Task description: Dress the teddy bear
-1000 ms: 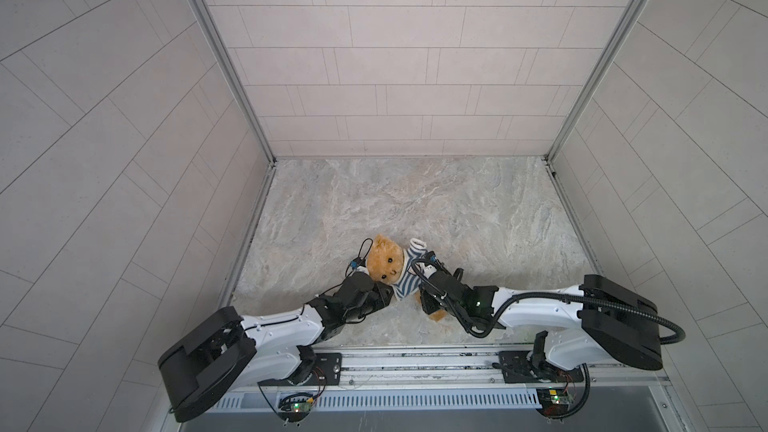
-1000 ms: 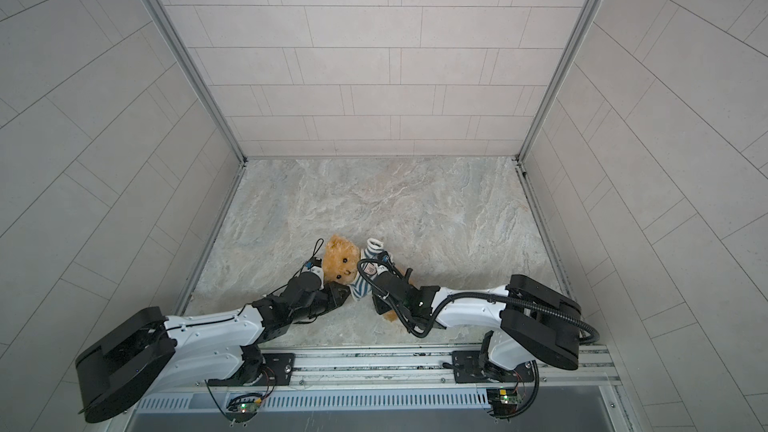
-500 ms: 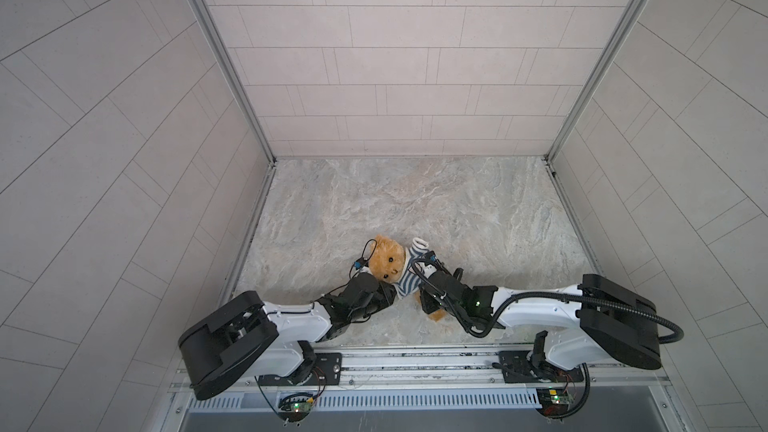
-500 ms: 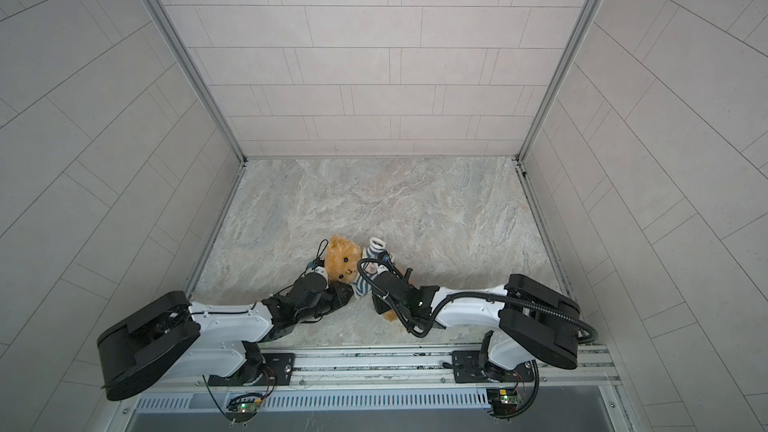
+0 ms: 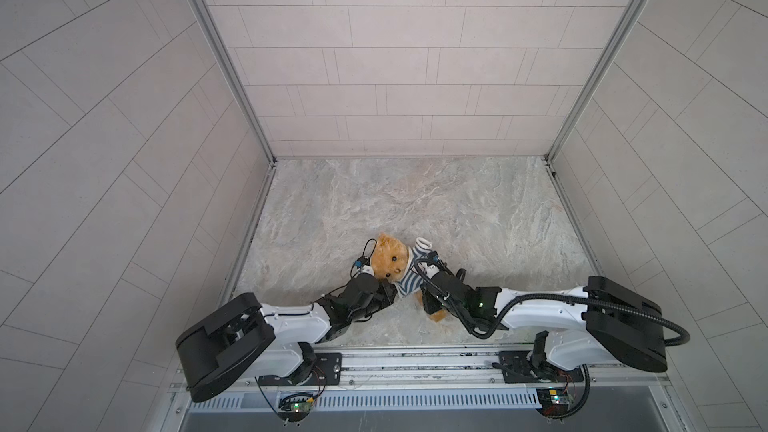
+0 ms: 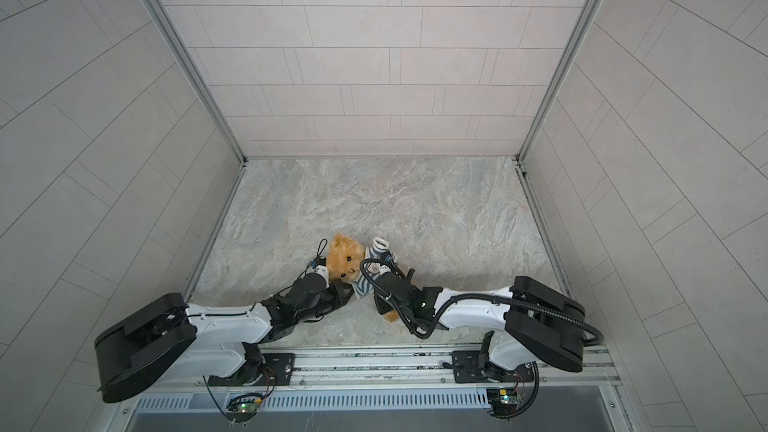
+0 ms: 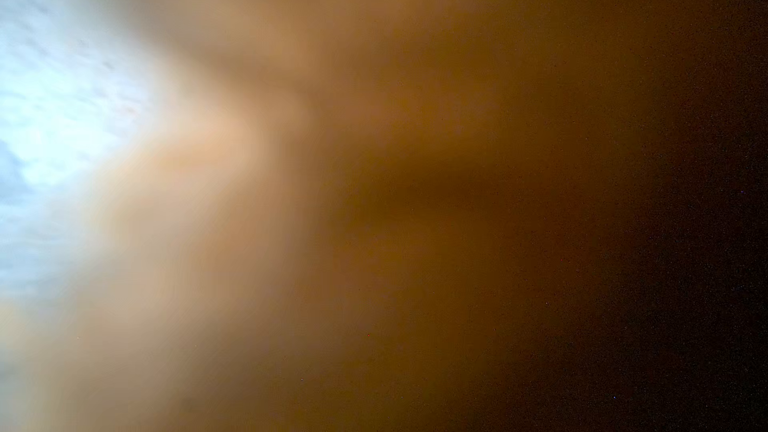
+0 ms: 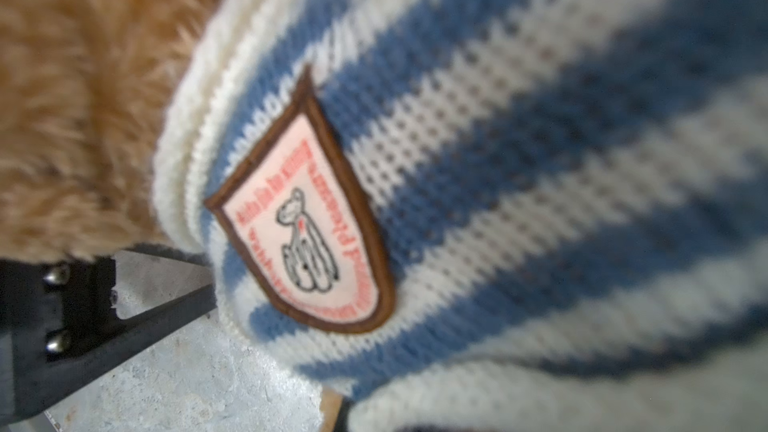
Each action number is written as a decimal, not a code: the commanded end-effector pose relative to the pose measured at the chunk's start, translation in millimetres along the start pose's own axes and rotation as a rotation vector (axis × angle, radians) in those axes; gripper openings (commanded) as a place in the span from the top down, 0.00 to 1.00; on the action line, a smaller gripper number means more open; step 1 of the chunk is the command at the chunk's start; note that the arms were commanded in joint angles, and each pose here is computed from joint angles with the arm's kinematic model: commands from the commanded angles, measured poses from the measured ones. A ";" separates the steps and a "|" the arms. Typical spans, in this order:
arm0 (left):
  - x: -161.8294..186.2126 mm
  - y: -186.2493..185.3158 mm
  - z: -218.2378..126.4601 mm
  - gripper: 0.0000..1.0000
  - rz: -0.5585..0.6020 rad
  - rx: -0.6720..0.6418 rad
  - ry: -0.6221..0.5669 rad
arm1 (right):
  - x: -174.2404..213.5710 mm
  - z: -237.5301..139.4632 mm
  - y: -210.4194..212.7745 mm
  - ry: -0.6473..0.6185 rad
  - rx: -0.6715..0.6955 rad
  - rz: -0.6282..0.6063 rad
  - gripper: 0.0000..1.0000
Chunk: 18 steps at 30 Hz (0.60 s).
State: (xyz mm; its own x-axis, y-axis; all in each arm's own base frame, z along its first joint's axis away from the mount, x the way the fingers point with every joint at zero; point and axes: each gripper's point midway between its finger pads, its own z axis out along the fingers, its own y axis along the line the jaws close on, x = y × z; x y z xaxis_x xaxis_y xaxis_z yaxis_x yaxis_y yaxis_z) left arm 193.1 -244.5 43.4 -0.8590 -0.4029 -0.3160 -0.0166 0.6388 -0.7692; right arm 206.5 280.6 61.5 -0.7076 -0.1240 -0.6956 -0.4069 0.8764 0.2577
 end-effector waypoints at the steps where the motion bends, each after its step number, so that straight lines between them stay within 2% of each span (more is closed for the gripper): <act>1: 1.5 -8.3 -5.2 1.00 0.047 0.008 0.018 | -3.2 -15.2 -11.6 -0.032 0.036 0.018 1.00; 7: 5.1 -3.4 -15.0 1.00 0.071 -0.012 0.035 | -6.8 -33.4 -35.8 -0.117 0.089 -0.005 1.00; 18: 19.6 -11.8 -25.4 1.00 0.115 0.036 0.121 | -8.7 -48.9 -55.5 -0.129 0.140 -0.014 1.00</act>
State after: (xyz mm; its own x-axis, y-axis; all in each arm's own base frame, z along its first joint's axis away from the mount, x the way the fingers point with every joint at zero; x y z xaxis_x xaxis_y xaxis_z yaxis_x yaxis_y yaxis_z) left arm 171.7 -250.4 73.5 -0.8930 -0.2986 -0.3367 0.0989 0.5997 -0.7941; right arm 196.0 238.6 90.2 -0.6422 -0.0841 -0.7619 -0.4077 0.8792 0.2466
